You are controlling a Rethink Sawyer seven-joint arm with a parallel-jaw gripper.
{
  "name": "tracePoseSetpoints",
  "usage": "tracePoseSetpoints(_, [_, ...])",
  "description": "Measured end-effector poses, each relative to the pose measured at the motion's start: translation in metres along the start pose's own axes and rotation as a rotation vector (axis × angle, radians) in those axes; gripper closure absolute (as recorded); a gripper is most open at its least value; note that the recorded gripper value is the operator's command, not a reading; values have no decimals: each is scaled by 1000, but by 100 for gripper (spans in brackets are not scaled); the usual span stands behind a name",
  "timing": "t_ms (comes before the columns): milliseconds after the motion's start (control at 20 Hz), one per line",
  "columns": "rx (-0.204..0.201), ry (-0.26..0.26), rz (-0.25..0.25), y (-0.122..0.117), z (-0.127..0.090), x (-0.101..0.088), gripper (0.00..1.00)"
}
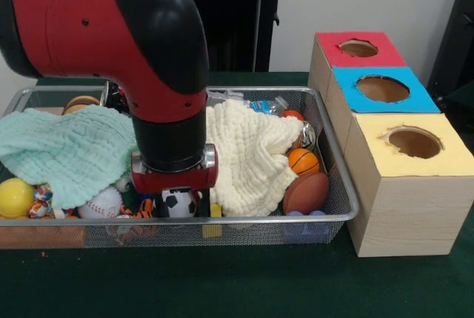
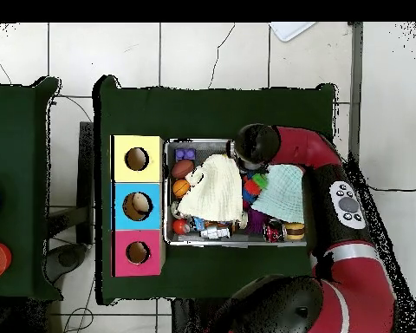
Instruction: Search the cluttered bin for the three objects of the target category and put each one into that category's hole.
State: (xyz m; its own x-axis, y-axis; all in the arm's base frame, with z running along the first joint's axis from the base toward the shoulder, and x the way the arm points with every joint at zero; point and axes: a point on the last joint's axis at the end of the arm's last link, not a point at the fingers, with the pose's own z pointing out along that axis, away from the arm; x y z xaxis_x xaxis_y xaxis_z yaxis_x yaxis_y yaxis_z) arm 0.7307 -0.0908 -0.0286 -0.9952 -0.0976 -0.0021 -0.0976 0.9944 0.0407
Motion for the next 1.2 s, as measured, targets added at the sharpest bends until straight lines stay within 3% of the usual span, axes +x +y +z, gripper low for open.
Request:
tracePoseSetpoints(250, [48, -16, -60, 6, 14, 3, 0])
tracePoseSetpoints(450, [72, -13, -78, 5, 13, 5, 0])
tracePoseSetpoints(700, [90, -23, -80, 0, 0, 0, 0])
tracePoseSetpoints(1100, [136, -26, -72, -17, -50, -12, 0])
tracePoseSetpoints(1200, [138, -35, -67, -20, -50, -13, 0])
